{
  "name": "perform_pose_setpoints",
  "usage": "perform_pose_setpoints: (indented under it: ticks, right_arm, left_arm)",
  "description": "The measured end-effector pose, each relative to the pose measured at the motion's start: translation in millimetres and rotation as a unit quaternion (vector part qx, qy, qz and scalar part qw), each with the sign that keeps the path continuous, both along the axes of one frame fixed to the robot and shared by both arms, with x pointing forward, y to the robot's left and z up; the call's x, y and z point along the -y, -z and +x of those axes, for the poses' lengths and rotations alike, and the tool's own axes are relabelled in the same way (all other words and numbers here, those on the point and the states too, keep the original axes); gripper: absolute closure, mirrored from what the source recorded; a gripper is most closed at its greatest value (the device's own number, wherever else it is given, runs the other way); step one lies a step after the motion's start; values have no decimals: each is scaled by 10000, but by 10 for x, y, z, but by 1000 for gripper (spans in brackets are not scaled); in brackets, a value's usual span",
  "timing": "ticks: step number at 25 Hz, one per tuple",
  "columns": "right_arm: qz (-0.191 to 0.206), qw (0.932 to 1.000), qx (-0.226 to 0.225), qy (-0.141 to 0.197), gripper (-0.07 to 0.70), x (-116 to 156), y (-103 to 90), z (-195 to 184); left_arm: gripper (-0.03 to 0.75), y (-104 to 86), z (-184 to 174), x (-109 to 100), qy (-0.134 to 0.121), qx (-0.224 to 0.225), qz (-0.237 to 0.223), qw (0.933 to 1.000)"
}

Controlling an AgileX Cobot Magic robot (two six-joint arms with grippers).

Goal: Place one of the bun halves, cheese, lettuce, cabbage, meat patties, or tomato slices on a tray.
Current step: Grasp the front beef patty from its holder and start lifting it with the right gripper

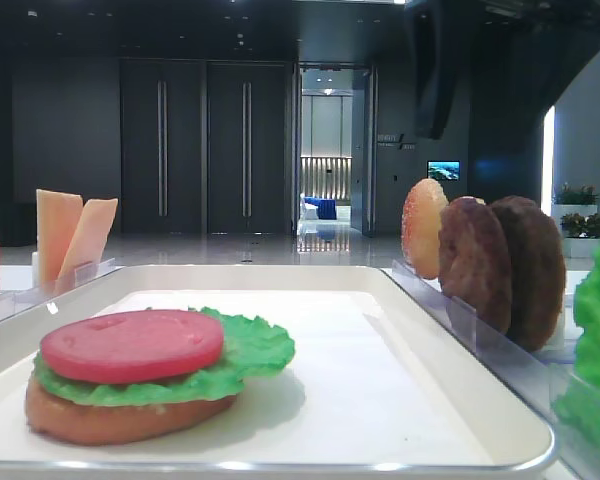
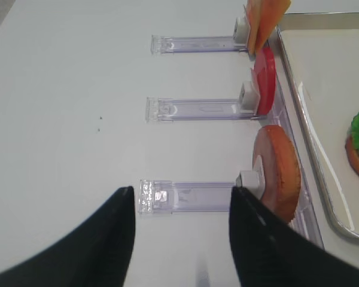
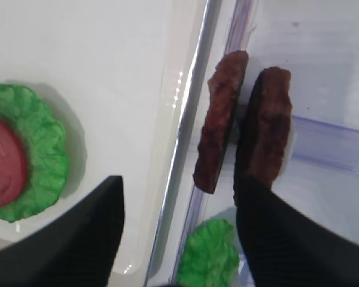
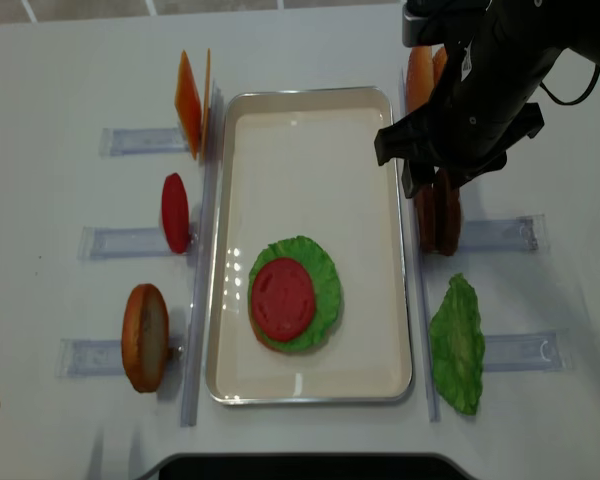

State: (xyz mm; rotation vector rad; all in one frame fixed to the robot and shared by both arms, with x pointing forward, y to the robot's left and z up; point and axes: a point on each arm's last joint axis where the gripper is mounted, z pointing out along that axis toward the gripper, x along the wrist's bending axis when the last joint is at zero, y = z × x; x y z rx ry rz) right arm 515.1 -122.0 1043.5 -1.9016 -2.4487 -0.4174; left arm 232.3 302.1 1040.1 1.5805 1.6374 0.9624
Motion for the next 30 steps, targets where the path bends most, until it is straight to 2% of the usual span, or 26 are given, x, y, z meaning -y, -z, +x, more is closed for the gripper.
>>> perform_pose_setpoints:
  ticks: [5, 20, 30]
  right_arm:
    - [40, 10000, 81, 7, 232, -18, 24, 32]
    - [-145, 9998, -117, -91, 199, -74, 280, 138]
    - [-229, 9996, -38, -131, 197, -64, 296, 158]
  left_arm:
    - [325, 0, 0, 0, 0, 0, 0, 10000]
    - [325, 0, 0, 0, 0, 0, 0, 10000]
    - [325, 0, 0, 0, 0, 0, 0, 10000]
